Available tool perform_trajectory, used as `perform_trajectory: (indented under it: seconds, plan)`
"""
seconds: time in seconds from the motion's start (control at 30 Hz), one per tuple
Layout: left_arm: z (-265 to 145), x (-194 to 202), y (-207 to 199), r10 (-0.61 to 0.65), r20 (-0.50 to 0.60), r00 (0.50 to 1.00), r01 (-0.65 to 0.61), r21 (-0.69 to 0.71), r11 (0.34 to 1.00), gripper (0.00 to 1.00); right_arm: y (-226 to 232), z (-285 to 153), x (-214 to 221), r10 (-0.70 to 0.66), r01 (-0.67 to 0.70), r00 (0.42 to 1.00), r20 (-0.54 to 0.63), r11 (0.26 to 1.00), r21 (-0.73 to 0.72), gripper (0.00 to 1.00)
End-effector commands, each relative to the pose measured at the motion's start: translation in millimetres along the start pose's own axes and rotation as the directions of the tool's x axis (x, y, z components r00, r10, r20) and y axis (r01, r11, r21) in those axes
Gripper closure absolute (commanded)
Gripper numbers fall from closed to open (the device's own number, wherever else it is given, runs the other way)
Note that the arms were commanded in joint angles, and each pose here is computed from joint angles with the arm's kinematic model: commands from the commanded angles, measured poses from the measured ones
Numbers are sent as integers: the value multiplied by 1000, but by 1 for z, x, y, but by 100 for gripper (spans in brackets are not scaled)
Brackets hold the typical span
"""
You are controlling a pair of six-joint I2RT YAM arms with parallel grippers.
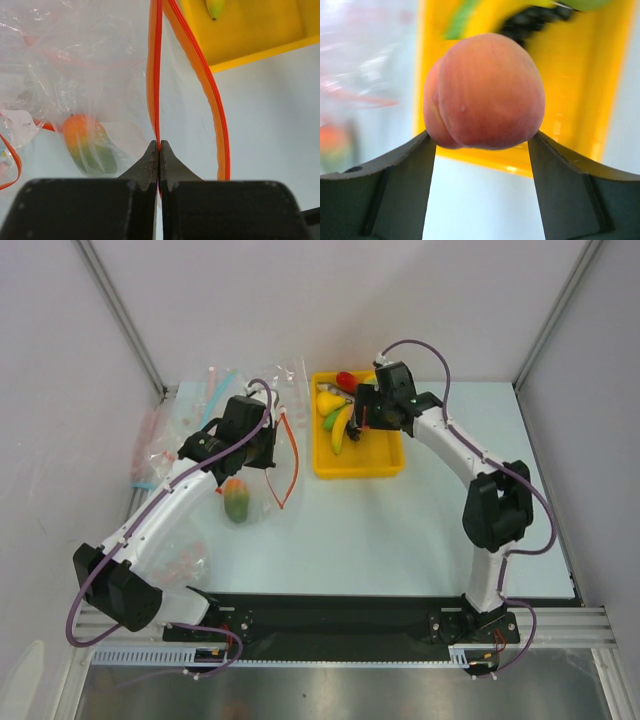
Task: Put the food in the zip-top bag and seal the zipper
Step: Pick up the fake fruit from the bin, then place the fake fruit in the zipper food storage bag.
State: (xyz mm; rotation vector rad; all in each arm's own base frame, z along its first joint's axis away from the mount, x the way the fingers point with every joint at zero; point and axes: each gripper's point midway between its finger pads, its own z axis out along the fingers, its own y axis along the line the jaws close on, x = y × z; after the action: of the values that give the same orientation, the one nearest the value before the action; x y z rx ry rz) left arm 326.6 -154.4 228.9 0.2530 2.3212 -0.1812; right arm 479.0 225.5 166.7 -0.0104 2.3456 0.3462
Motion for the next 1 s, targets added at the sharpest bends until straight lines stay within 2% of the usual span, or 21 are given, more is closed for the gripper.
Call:
perform_trajectory:
  seconds: [0.0, 0.07, 0.23, 0.33, 0.5, 0.6, 0.97]
  plan:
    - [-7, -23, -8, -15, 64, 998, 13, 39, 999, 100, 72, -68, -27, -38, 68, 994, 100, 948, -311, 47]
    - [-7, -24, -9, -16, 65, 998, 13, 42, 999, 100, 95, -88, -21, -28, 56, 997, 72, 898, -436, 51]
    - [-11, -29, -13, -20, 73, 997, 16, 63, 998, 99, 156, -136, -2, -76, 90, 996, 50, 790, -606, 54]
    - [-11, -30, -19, -29, 69, 997, 23, 93, 995, 100, 191, -165, 15, -136, 141, 989, 61, 719, -680, 54]
    - [-14, -35, -25, -44, 76, 996, 34, 128, 991, 100, 221, -188, 44, -204, 172, 978, 49, 649, -741, 54]
    - [-24, -42, -29, -57, 99, 993, 41, 151, 988, 100, 228, -184, 57, -227, 168, 974, 23, 646, -745, 54]
    - [-58, -50, -37, -145, 158, 977, 107, 228, 968, 100, 217, -156, 79, -240, 131, 969, -60, 704, -698, 55]
